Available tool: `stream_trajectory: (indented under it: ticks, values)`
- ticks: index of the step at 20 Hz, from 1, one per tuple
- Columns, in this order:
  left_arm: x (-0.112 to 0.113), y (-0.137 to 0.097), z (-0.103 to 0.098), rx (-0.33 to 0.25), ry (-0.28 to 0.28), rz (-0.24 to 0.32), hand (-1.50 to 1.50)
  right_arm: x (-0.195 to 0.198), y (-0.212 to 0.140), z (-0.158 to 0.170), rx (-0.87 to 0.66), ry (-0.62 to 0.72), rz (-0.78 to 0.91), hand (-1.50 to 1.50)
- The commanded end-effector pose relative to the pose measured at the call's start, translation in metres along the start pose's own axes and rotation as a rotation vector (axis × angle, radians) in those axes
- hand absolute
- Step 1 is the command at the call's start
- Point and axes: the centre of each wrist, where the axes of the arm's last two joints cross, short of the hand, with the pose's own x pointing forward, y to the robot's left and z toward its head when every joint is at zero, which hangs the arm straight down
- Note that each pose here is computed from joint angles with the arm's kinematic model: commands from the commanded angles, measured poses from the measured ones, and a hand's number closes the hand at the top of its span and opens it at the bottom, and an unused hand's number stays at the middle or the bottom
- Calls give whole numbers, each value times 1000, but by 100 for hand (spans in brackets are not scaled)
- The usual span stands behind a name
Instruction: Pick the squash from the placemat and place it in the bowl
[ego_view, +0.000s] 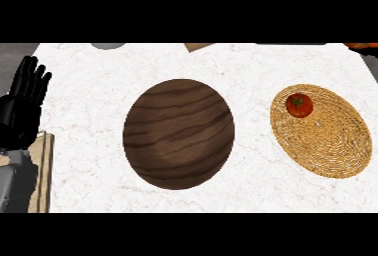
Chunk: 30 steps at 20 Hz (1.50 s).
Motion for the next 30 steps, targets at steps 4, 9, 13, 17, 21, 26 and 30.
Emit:
stream_trajectory:
  ticks: [4,9,13,17,21,26,30]
  values:
    - [3,13,-5,37,-4,-18,0,41,14,-62,171,-150,-225,150]
    - [-7,15,7,17,15,-4,0,95,21,-111,241,-159,-204,150]
    - [-3,9,-11,48,-3,-23,0,123,61,-131,304,-178,-176,150]
    - [8,33,-7,39,-1,-18,0,142,93,-136,363,-162,-202,150]
    - [10,21,-4,36,4,-12,0,180,145,-139,401,-156,-208,150]
    - [13,18,1,21,-4,-6,0,199,194,-120,381,-110,-138,150]
    - [5,11,-4,0,-15,-14,0,195,245,-128,394,-38,-29,150]
